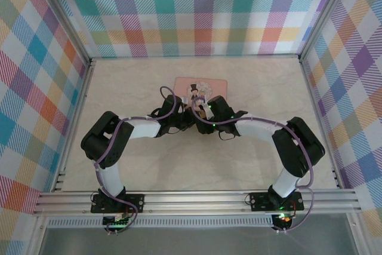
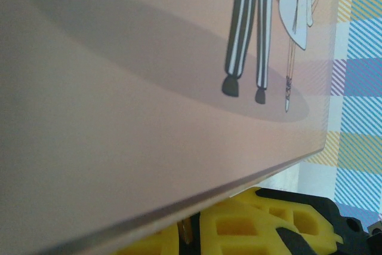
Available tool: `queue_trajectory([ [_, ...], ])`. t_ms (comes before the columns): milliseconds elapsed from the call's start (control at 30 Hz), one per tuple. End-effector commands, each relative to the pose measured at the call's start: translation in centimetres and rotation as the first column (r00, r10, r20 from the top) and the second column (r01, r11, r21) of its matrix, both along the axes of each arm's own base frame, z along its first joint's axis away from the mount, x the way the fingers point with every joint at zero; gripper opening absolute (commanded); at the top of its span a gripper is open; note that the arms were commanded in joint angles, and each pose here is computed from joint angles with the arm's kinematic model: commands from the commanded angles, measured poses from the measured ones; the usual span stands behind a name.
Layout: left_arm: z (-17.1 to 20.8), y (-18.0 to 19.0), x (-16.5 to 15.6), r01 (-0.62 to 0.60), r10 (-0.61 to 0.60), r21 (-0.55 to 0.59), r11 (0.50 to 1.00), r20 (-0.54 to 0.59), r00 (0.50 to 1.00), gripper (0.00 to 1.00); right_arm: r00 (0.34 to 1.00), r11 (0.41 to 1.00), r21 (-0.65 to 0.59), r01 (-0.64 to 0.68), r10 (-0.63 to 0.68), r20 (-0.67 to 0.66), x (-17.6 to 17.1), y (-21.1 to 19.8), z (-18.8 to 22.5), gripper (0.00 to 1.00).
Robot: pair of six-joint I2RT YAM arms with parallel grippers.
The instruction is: Unlock a padlock with a key
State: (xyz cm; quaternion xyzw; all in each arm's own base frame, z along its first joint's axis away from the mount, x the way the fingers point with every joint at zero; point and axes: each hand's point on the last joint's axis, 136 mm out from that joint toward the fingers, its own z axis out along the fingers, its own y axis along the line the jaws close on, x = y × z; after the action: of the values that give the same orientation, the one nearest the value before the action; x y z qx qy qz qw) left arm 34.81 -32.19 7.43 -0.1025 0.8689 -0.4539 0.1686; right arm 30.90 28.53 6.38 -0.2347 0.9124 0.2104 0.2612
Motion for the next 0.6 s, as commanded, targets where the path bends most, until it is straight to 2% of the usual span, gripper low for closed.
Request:
queue_trajectory([
  [0, 0.2, -0.7, -0.7, 0.03, -0.033, -0.048, 0.998, -0.067, 0.997, 0.0, 1.0, 1.0, -0.007, -0.008, 0.008, 0.027, 0.7, 0.6, 0.7, 0.36],
  [67, 0.2, -0.7, -0.6, 0.029, -0.032, -0.048, 0.998, -0.069, 0.997, 0.0, 1.0, 1.0, -0.007, -0.014, 0.014, 0.023, 0.7, 0.7, 0.7, 0.28],
  [167, 0.3, -0.7, -0.6, 0.028, -0.032, -0.048, 0.998, -0.067, 0.997, 0.0, 0.999, 0.999, 0.004, -0.034, 0.034, 0.019, 0.5, 1.0, 0.8, 0.03],
  [200, 0.3, -0.7, -0.6, 0.028, -0.031, -0.048, 0.998, -0.068, 0.997, 0.0, 0.999, 0.999, 0.005, -0.038, 0.038, 0.018, 0.4, 1.0, 0.8, 0.0],
  [400, -0.2, -0.4, -0.9, 0.024, -0.027, -0.034, 0.999, -0.079, 0.997, 0.02, 0.999, 0.999, 0.004, -0.041, 0.041, 0.012, 0.2, 0.9, 0.4, 0.0],
  [433, -0.3, -0.3, -0.9, 0.022, -0.024, -0.03, 0.999, -0.081, 0.996, 0.07, 0.999, 0.999, 0.004, -0.044, 0.043, 0.01, 0.1, 0.9, 0.3, 0.0],
  [567, -1.0, 0.9, -1.3, -0.014, 0.016, 0.022, 1.0, -0.097, 0.995, 0.38, 0.997, 0.997, 0.009, -0.08, 0.08, 0.002, -0.5, 1.0, -0.4, 0.0],
])
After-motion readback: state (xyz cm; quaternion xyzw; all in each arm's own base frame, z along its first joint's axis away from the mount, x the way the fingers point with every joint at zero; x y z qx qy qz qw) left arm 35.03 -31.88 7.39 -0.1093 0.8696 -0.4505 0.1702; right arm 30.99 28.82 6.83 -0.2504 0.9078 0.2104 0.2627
